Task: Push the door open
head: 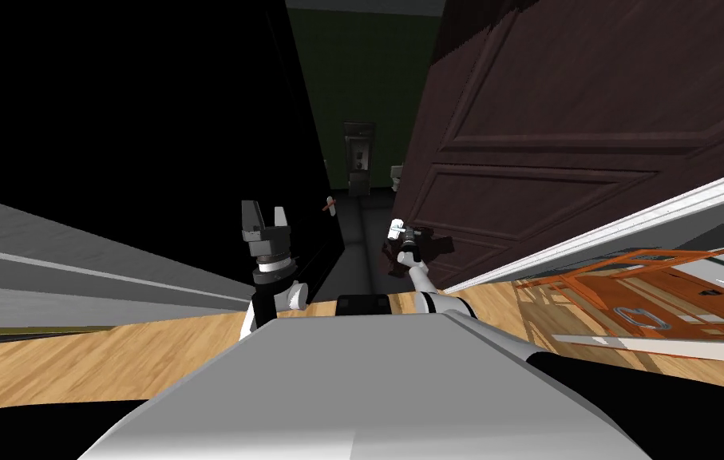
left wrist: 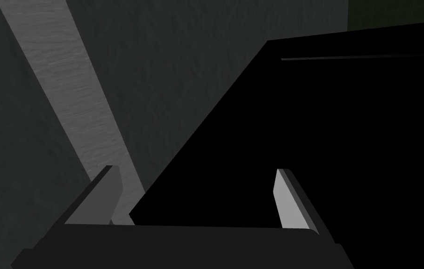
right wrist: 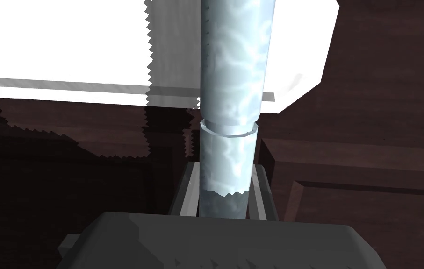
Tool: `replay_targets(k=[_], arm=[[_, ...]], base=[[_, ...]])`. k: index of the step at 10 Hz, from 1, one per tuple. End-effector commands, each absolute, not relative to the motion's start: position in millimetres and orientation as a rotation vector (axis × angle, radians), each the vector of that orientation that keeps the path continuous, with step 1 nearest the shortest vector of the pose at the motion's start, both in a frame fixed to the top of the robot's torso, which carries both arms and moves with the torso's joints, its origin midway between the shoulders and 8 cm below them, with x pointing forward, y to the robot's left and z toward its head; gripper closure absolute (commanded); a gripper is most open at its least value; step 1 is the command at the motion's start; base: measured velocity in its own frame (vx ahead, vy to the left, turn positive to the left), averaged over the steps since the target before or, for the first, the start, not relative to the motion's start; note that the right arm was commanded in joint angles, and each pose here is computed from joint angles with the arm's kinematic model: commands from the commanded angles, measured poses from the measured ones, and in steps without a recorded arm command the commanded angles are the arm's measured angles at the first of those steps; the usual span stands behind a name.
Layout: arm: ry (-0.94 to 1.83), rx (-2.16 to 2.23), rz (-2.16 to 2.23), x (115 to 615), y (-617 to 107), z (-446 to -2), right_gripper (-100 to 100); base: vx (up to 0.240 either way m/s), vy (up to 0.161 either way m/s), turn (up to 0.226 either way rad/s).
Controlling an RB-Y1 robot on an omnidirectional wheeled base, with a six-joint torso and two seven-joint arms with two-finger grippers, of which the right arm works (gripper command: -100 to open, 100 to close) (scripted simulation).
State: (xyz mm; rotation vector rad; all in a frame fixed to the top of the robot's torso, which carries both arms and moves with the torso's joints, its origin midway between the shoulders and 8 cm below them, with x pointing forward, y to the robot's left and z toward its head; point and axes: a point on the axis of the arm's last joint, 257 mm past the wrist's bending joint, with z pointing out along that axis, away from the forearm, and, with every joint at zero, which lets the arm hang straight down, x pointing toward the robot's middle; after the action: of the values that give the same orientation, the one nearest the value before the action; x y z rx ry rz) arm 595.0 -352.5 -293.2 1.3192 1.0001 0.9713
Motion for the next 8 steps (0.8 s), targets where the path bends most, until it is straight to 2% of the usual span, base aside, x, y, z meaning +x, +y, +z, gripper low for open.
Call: replay_targets(k=[1,8], arm=[[0.970,1.323,0.951,594,-372,-288,100],[0.917,1.369,0.916,586,-398,-293,100]], base=[[0.164,0.111,-0.079],[0.179,0.094,-0.074]])
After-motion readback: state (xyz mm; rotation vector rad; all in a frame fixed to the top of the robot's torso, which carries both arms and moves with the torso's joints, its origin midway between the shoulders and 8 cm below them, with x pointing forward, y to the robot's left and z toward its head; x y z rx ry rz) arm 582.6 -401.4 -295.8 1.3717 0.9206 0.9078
